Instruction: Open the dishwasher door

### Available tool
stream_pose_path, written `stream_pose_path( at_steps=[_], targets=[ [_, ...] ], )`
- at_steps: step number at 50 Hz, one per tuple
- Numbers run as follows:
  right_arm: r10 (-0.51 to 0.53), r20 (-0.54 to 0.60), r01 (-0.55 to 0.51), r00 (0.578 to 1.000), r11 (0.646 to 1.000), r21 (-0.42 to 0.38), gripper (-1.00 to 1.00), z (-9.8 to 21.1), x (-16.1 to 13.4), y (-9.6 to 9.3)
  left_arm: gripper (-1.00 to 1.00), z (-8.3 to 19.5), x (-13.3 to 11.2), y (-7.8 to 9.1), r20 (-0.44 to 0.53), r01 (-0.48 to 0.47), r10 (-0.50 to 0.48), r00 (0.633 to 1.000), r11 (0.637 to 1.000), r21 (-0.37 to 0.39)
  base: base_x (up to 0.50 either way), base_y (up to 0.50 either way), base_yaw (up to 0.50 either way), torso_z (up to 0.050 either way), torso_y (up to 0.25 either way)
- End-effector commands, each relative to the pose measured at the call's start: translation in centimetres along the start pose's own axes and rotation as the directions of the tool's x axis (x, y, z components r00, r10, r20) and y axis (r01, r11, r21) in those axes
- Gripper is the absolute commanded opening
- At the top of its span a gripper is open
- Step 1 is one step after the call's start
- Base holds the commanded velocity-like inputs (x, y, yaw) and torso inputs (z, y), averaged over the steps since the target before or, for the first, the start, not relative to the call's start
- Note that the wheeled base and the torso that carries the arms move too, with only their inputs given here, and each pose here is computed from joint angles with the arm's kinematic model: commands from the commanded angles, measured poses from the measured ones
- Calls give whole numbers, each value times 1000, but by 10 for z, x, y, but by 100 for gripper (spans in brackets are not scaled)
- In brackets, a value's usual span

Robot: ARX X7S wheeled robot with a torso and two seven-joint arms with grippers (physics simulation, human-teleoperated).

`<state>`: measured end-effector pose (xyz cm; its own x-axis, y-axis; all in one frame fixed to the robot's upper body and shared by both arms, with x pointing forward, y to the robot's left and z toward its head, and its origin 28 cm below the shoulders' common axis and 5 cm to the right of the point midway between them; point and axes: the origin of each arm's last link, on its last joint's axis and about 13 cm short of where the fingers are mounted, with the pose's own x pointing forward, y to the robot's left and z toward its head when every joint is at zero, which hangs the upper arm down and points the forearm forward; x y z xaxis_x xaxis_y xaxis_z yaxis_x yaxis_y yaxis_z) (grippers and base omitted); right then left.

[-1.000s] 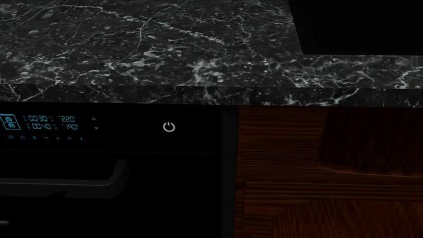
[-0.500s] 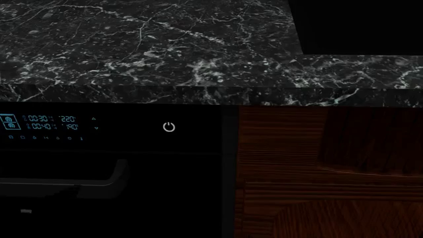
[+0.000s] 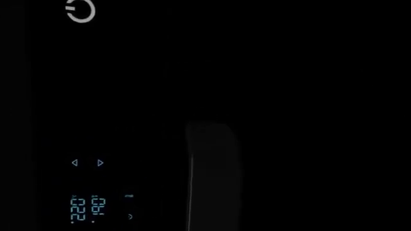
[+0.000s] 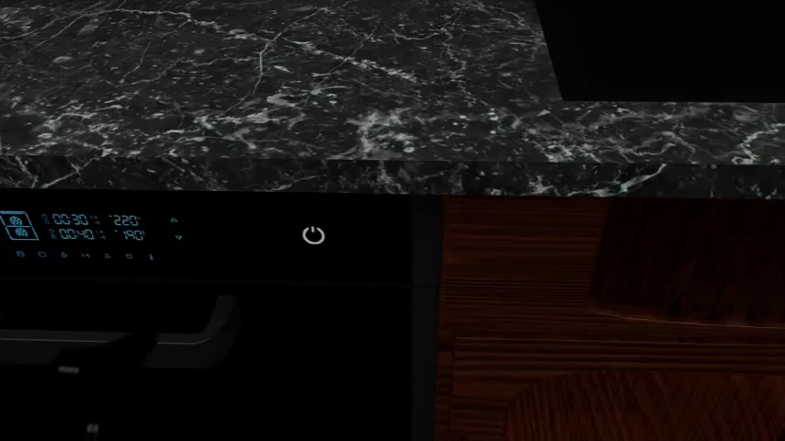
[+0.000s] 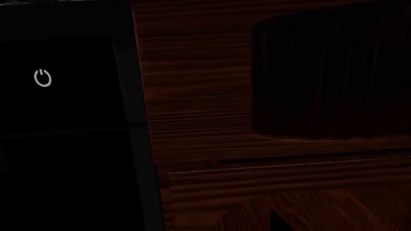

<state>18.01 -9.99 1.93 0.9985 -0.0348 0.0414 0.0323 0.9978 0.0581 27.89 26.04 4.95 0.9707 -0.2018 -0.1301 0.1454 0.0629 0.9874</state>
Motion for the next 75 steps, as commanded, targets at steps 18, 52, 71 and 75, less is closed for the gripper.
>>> stream_pose_path(
  at_steps=[18,52,71,75],
  targets=[
    [-8,8,8,1000,1000,3,100,1,-3,-2,100,-11,24,2,-25,14,-13,1000,998,63,0,0,0,0,0],
    [-18,15,18,1000,1000,2,100,5,-4,-4,100,-28,54,3,-86,27,-17,996,993,119,0,0,0,0,0],
    [-21,15,20,1000,1000,5,100,4,-5,-5,-100,-26,46,5,-69,24,-14,998,990,140,0,0,0,0,0],
    [-20,17,20,1000,1000,7,100,4,-5,-5,-100,-25,42,5,-64,31,-22,998,989,144,0,0,0,0,0]
  ],
)
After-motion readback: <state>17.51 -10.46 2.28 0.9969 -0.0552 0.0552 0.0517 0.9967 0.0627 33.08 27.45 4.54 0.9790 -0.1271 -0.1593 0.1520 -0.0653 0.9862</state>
